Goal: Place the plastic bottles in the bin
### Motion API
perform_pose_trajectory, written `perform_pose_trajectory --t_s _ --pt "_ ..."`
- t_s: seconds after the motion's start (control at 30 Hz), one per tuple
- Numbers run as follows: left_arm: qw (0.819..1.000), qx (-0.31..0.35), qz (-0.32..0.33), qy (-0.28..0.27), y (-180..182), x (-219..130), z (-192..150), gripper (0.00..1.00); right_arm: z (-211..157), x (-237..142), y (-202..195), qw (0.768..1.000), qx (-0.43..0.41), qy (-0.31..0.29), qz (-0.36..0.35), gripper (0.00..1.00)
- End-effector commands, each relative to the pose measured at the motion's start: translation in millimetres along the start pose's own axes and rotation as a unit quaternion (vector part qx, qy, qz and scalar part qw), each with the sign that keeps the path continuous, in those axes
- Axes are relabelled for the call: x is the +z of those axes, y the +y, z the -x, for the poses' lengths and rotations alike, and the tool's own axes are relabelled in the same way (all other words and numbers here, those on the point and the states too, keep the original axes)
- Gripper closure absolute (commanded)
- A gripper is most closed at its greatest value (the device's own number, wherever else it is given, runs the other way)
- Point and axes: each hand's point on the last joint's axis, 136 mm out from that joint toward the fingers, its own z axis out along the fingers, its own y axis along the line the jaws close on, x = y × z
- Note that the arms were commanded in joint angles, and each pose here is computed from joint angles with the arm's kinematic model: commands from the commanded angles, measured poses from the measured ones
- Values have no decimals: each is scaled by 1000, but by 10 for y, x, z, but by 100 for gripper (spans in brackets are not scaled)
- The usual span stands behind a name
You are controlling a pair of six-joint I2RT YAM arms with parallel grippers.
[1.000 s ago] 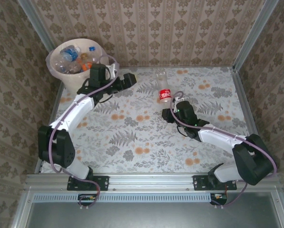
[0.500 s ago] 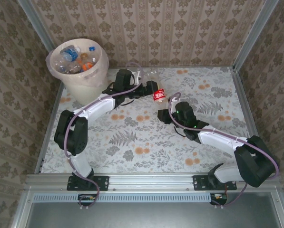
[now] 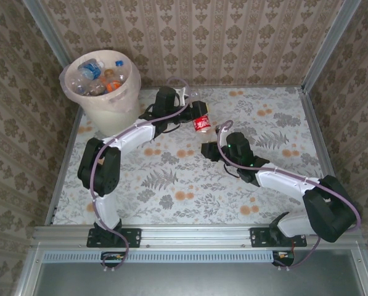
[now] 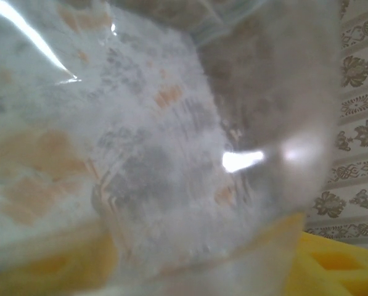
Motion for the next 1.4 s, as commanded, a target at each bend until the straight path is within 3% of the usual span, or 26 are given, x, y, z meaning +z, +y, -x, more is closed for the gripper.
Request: perform_pose_trajectory --t_s 0.0,0.2,0.33,0.63,0.77,1.37 --pt "1000 -7 4 -9 36 19 84 38 112 -9 216 999 -15 -11 43 57" --pt "999 -15 25 -24 177 -85 179 43 63 -112 134 999 -32 -7 23 19" --pt "998 -7 49 -32 249 -187 237 44 145 -245 73 998 -49 -30 1 1" --pt "992 22 116 -52 362 -521 360 44 484 -613 -364 980 -46 -139 -135 0" --pt "987 45 138 -64 320 -711 430 44 508 -722 -593 968 -28 -155 -195 0" --pt "960 132 218 -113 -134 -1543 732 44 382 -570 -714 970 -5 -131 -205 0"
